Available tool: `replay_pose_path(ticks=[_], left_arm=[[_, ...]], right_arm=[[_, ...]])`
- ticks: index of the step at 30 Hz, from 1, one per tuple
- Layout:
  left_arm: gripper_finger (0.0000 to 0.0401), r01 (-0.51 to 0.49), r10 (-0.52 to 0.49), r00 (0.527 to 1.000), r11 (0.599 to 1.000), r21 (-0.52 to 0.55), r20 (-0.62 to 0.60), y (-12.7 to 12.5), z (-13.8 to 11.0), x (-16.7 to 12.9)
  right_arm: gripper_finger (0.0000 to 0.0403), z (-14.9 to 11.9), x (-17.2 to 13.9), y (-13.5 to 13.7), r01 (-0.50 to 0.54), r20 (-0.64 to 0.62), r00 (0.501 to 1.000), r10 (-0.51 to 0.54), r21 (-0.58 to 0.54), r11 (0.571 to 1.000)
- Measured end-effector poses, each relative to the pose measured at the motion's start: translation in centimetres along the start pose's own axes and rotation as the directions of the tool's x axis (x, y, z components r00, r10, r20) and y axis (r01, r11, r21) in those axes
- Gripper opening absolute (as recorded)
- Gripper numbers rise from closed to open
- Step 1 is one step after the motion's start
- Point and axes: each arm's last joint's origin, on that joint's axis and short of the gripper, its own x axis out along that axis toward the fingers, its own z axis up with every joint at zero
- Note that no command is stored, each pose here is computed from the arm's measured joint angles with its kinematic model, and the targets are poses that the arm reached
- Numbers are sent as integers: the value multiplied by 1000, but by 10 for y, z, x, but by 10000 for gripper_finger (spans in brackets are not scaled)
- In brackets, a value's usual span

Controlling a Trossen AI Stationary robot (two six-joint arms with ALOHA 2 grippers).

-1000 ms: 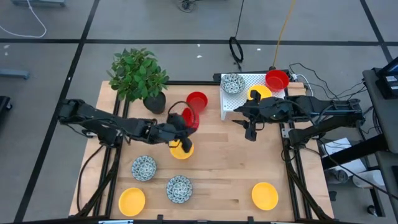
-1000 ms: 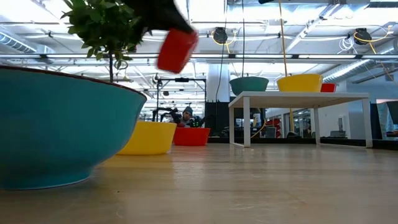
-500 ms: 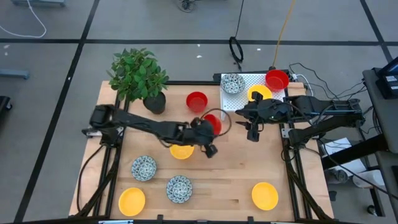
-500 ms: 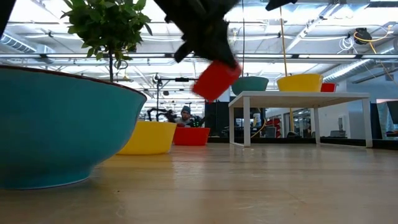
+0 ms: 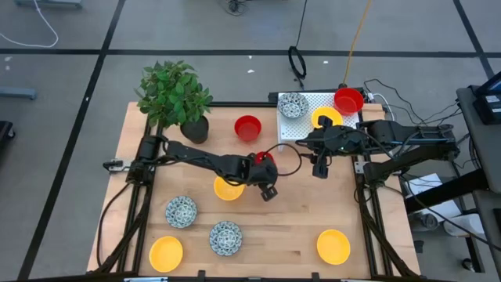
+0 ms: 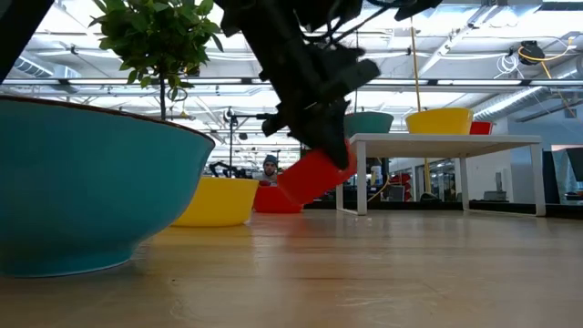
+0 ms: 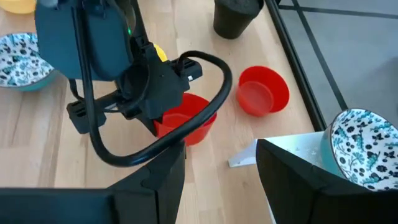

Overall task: Pick & Place Mini bowls
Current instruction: Stack the red bowl on the red bowl on the shelf

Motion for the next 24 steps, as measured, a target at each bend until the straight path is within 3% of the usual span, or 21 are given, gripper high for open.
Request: replay_pose_path(ticks=[4, 12, 19, 24], left_arm=[[6, -11, 11, 1000, 1000, -2, -22, 2, -2, -1], [32, -43, 42, 995, 999, -5, -88, 11, -6, 4], [6, -31, 30, 993, 999, -10, -112, 17, -5, 10], [13, -40, 32, 994, 997, -72, -108, 20, -4, 11]], right_arm=[[183, -2, 0, 0, 1, -15, 1000, -1, -4, 1000], [183, -2, 0, 0, 0, -15, 1000, 0, -4, 1000], [183, -2, 0, 0, 0, -15, 1000, 0, -4, 1000], [183, -2, 0, 0, 0, -15, 1000, 0, -4, 1000]])
